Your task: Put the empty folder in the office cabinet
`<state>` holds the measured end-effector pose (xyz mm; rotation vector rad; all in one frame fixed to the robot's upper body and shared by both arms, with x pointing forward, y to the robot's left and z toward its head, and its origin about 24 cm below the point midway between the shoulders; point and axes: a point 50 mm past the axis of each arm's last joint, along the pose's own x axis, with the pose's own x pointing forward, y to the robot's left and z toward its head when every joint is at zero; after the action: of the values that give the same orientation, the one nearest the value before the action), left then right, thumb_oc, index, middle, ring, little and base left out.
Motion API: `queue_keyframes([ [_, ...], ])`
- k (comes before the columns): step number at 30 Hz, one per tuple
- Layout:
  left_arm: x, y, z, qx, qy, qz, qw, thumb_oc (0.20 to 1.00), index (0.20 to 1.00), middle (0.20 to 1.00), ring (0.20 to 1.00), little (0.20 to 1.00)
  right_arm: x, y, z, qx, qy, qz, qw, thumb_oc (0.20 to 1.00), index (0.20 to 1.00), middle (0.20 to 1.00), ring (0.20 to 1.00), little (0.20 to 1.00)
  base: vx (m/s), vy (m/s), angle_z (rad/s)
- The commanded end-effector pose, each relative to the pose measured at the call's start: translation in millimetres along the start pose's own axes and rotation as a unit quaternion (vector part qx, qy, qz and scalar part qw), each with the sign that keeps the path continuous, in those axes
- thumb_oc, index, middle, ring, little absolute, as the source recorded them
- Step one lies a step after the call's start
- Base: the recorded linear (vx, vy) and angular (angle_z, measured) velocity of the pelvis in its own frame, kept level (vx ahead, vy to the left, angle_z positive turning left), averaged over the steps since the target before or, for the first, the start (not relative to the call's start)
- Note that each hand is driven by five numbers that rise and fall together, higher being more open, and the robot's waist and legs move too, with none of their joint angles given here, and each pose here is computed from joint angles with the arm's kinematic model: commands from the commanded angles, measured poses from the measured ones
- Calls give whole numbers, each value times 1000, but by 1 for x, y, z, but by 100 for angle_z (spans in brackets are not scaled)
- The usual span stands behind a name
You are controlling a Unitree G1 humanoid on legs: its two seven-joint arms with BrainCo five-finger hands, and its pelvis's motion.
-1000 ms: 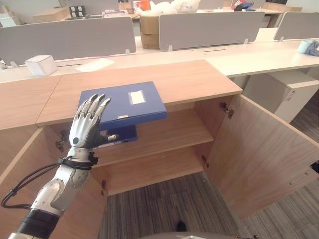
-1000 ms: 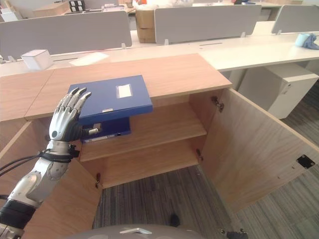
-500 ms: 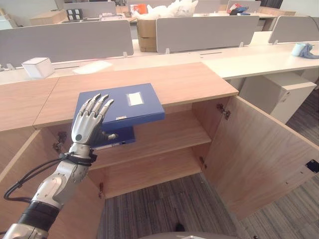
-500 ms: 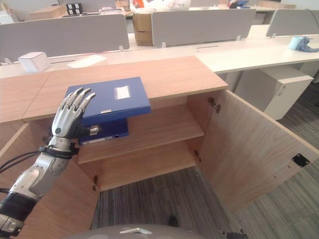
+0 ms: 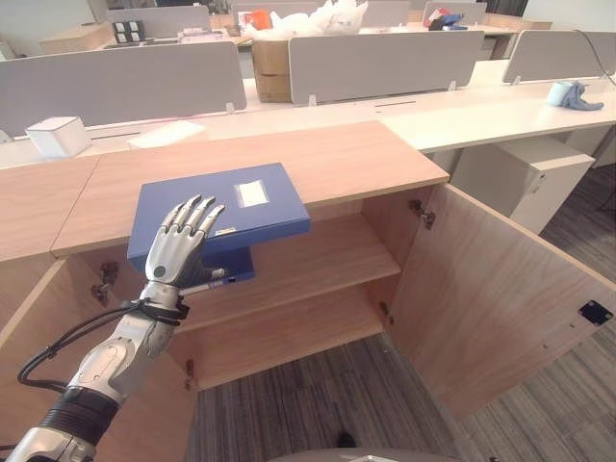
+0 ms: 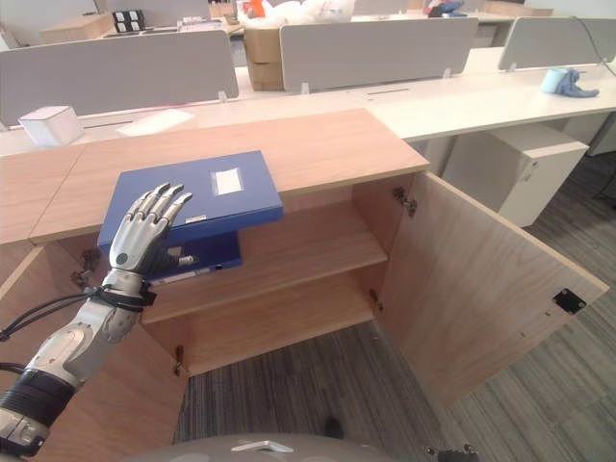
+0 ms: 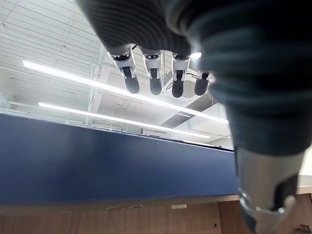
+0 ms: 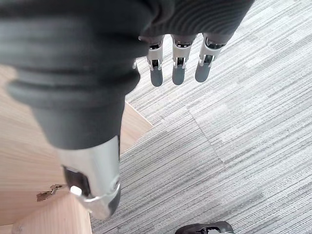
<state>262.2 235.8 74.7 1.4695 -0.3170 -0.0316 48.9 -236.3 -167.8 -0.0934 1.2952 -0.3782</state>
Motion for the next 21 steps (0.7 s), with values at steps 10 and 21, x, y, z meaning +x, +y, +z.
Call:
queue_keyframes([
  [10,20,18,-11,37,6,35,999,1000,1000,1000,1000,1000,3,-10,19,-34,-27,-21,999,1000,1000,1000,1000,1000,5,0,0],
  [21,29,17,-10,50,-1,29,998,1000,1000,1000,1000,1000,3,-12,19,-33,-28,-21,999,1000,1000,1000,1000,1000,9,2,0],
])
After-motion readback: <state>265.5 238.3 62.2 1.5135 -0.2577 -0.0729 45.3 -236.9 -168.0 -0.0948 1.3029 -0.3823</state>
